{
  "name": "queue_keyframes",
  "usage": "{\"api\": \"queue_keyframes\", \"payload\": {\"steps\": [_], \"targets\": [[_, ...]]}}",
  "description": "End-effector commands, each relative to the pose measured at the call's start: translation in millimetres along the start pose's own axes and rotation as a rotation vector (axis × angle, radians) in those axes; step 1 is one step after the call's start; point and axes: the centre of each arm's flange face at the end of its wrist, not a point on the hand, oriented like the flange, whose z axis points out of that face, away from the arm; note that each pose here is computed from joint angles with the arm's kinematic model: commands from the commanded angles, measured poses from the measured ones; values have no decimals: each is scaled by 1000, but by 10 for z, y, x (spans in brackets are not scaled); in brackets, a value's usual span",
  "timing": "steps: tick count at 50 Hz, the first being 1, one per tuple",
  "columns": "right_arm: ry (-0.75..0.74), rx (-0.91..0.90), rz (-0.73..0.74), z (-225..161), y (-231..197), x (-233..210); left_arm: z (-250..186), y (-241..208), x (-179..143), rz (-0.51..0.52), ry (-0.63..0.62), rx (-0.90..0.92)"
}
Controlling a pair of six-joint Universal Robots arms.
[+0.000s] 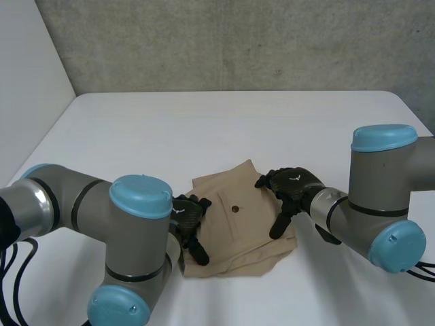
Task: Fold the shorts.
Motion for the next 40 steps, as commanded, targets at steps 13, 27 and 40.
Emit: {"api": "queue_keyframes", "payload": {"steps": [13,27,40], "targets": [[239,507,85,-974,-1316,264,-997,-1561,-598,-123,-94,498],[416,525,103,-1292,-1479,525,-1126,-1785,-1210,-266,-50,499],[426,515,63,-1299,-1475,526,-1178,-1870,-1187,-277,-30,534]]}}
